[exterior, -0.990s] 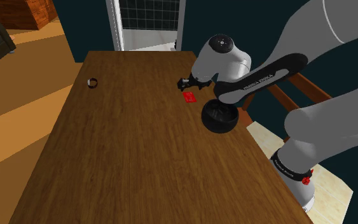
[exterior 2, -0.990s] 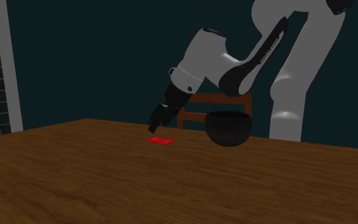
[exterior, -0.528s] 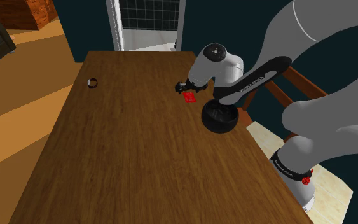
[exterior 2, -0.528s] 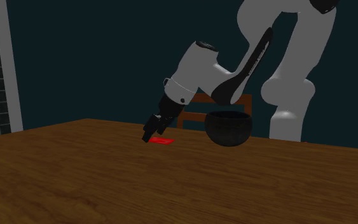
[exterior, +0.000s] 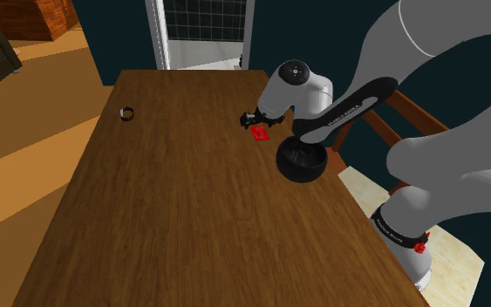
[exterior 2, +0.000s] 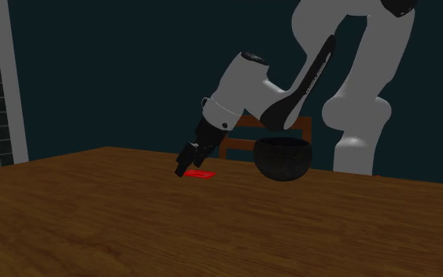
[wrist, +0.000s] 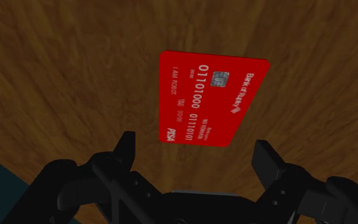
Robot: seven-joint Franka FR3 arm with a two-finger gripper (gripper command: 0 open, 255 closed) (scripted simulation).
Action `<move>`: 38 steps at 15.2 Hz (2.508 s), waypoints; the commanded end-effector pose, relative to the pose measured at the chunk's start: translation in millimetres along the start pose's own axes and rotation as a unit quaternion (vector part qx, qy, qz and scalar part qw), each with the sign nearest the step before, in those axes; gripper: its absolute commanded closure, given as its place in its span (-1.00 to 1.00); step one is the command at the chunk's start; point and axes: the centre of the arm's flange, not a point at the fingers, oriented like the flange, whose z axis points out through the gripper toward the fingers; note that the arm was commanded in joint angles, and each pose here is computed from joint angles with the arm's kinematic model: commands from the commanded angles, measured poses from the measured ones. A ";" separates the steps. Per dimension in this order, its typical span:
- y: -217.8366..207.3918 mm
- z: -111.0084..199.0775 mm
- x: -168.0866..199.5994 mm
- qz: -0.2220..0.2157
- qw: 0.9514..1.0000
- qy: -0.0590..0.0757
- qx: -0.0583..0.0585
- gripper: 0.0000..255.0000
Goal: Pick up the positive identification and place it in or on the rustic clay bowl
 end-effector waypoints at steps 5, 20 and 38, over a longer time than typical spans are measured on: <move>0.0 1.1 -0.6 0.000 1.000 0.000 0.000 1.00; 0.3 -44.0 29.1 0.000 1.000 0.000 0.000 1.00; 0.8 -123.4 81.3 0.000 1.000 0.000 0.000 1.00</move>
